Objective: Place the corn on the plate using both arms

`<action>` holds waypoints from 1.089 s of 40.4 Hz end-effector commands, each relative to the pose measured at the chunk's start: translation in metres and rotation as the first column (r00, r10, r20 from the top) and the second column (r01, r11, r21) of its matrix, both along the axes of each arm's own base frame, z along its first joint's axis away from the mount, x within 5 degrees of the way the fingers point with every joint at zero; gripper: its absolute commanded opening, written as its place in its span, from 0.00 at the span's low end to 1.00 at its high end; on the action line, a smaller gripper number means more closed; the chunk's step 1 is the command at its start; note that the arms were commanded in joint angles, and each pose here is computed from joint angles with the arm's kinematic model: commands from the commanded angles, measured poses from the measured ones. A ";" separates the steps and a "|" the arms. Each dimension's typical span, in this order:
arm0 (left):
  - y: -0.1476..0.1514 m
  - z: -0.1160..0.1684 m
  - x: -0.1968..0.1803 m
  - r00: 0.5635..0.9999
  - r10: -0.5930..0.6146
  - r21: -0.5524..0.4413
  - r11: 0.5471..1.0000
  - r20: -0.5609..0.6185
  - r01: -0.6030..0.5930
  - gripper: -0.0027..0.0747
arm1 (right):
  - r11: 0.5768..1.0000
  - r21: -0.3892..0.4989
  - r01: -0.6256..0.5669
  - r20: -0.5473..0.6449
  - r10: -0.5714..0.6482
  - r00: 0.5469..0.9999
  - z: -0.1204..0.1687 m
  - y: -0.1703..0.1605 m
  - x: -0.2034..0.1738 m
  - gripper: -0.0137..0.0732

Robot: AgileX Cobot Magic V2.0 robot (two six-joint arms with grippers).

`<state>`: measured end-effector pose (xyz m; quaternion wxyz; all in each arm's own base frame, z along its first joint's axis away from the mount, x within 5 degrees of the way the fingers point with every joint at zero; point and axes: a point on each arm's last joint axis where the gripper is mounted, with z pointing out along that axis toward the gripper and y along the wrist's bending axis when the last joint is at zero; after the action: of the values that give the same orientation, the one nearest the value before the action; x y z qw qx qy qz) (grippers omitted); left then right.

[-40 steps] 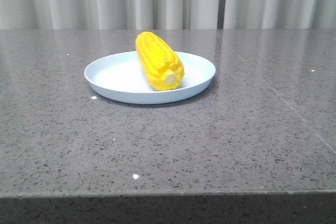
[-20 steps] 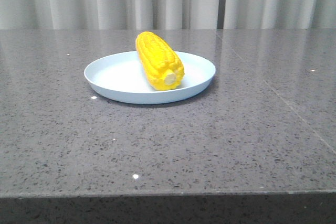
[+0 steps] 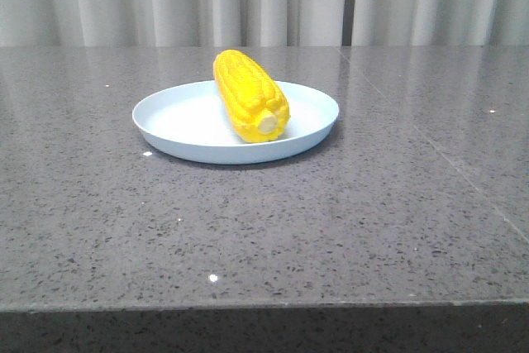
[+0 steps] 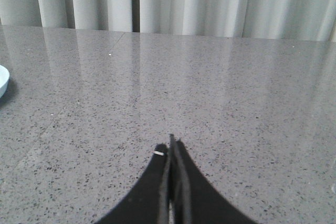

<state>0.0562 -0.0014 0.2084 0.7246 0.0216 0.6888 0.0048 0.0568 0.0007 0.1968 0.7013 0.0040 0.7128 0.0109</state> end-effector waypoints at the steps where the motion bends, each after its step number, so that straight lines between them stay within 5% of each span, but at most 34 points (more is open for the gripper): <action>1: 0.000 0.008 -0.002 0.995 -0.007 -0.023 1.000 0.103 0.009 0.01 | 1.000 -0.009 0.010 0.115 -0.008 0.993 0.011 -0.001 -0.002 0.08; 13: 0.000 0.008 -0.002 0.995 -0.007 -0.023 1.000 0.103 0.009 0.01 | 1.000 0.030 0.005 0.189 -0.011 0.982 0.018 -0.001 -0.003 0.08; 44: 0.000 0.008 -0.002 0.995 -0.007 -0.023 1.000 0.103 0.009 0.01 | 1.000 0.030 0.006 0.150 -0.010 0.989 0.014 -0.001 -0.002 0.08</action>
<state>0.0562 -0.0014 0.2084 0.7246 0.0205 0.6888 0.0036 0.0567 0.0005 0.2015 0.7193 0.0158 0.6942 0.0223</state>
